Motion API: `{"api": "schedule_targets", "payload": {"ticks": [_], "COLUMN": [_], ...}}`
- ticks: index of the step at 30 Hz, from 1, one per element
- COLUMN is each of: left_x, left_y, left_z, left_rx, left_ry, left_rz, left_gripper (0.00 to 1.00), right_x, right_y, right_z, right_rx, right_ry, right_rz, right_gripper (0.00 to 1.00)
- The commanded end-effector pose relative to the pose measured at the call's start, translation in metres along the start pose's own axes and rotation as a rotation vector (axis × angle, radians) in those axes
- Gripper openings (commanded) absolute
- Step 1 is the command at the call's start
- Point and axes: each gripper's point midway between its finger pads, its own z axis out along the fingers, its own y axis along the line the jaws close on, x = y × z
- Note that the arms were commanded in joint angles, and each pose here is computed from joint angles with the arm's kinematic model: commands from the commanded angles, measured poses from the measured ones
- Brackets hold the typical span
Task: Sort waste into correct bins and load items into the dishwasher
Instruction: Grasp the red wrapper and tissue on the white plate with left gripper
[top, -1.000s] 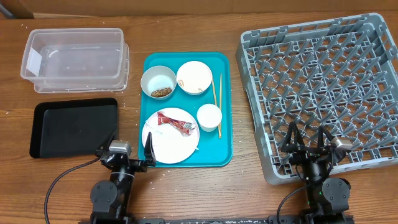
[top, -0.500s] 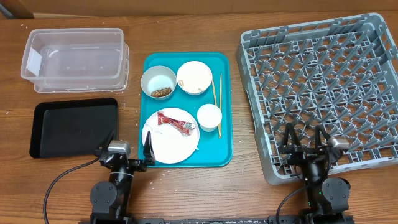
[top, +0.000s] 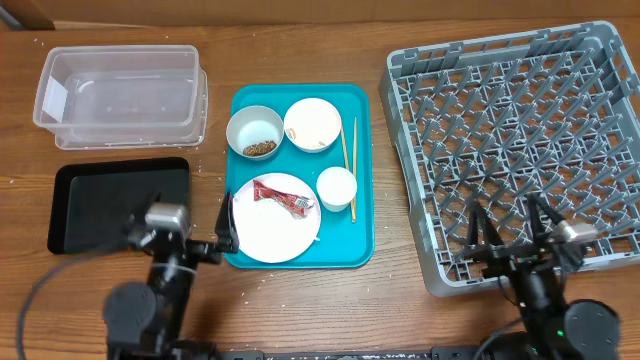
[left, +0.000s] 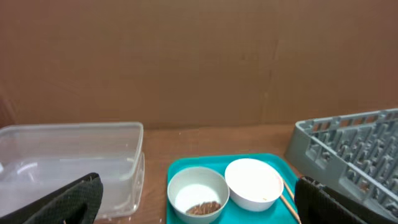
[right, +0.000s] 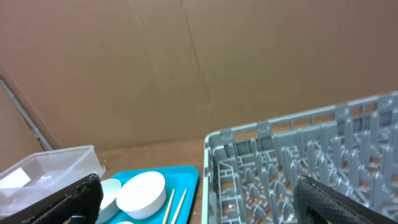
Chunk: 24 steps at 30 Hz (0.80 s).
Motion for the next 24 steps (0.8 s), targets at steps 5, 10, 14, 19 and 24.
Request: {"api": "schedule_targets", "payload": {"ticks": [5, 10, 14, 19, 24], "left_x": [-0.028, 0.002, 0.03, 0.076, 0.144], "left_y": [-0.021, -0.026, -0.054, -0.09, -0.065], "left_z": [0.027, 0.04, 0.054, 0.072, 0.08], "left_rx": [0.12, 0.125, 0.257, 0.44, 0.064], "left_ry": [0.213, 0.615, 0.852, 1.063, 1.326], "left_rz": [0.007, -0.078, -0.153, -0.362, -0.558], "left_gripper": [1.0, 1.0, 1.0, 0.99, 0.42], "right_x": [-0.03, -0.026, -0.017, 0.003, 0.011], "right_y": [0.01, 0.01, 0.019, 0.029, 0.028], "right_z": [0.001, 0.01, 0.023, 0.033, 0.033], "right_rx": [0.025, 0.063, 0.018, -0.047, -0.045], "right_ry": [0.128, 0.304, 0.412, 0.507, 0.544], "right_rz": [-0.022, -0.009, 0.012, 0.043, 0.054], "right_gripper": [1.0, 1.0, 1.0, 1.0, 1.0]}}
